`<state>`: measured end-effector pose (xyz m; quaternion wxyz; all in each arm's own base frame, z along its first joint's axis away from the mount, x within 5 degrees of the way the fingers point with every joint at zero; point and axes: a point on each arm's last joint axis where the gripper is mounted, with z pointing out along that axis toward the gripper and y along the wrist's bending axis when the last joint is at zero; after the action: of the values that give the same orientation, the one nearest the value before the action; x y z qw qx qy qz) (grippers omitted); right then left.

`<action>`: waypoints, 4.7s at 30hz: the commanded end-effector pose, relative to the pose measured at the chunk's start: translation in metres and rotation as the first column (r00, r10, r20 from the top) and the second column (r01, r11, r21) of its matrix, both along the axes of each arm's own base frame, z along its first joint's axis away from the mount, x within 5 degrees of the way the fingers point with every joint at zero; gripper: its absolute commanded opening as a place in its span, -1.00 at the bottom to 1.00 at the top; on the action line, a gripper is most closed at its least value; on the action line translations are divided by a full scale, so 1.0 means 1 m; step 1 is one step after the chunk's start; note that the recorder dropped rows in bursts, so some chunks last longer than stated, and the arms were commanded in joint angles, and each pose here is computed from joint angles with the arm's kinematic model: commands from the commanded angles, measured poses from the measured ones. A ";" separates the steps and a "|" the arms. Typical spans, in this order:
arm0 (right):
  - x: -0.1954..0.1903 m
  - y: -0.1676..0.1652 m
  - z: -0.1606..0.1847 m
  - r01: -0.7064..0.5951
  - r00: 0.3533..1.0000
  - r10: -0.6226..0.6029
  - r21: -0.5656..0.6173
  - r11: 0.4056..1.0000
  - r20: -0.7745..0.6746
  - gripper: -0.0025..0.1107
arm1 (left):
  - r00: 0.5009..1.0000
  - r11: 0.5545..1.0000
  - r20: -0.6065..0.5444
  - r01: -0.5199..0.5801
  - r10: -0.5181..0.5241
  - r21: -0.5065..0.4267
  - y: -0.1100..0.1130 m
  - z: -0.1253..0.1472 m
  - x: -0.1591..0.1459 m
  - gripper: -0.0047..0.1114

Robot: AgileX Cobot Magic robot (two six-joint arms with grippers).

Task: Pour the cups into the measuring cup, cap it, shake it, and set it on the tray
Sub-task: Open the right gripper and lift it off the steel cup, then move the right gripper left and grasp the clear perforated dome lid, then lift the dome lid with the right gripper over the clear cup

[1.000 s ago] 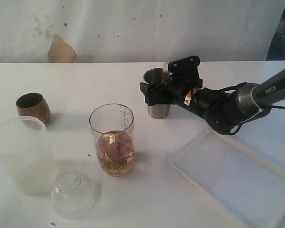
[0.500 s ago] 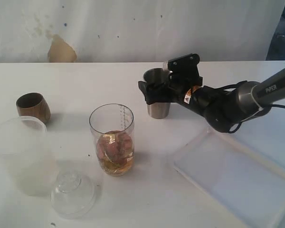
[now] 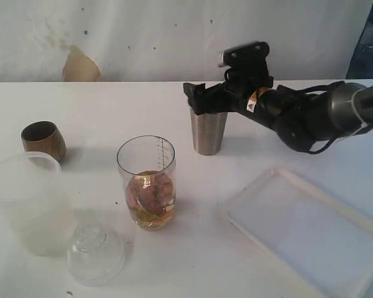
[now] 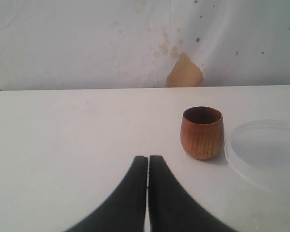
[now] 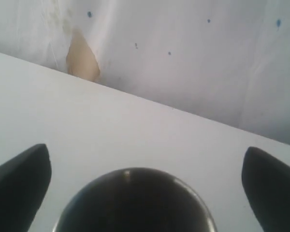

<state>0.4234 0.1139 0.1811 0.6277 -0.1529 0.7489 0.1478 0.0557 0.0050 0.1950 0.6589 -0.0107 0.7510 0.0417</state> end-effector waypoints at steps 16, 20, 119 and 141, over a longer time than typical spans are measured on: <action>-0.165 0.058 0.175 -0.101 0.975 0.039 -0.279 0.955 -0.220 0.90 | 1.000 1.000 0.014 0.002 -0.002 -0.010 0.000 0.000 0.000 -0.90; -0.196 0.087 0.164 -0.271 0.891 0.126 -0.288 0.919 -0.437 0.90 | 1.000 1.000 0.014 0.002 -0.002 -0.010 0.000 0.000 0.000 -0.90; -0.160 0.235 -0.004 -0.595 0.561 0.133 -0.287 0.750 -0.817 0.29 | 1.000 1.000 0.014 0.002 -0.002 -0.010 0.000 0.000 0.000 -0.90; -0.178 0.220 0.087 -0.618 0.537 0.169 -0.249 0.745 -0.827 -0.96 | 1.000 1.000 0.014 0.002 -0.002 -0.010 0.000 0.000 0.000 -0.90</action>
<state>0.2530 0.3381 0.2388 0.1113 -0.4114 0.8974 0.1144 0.0557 0.0050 0.1950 0.6589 -0.0107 0.7510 0.0417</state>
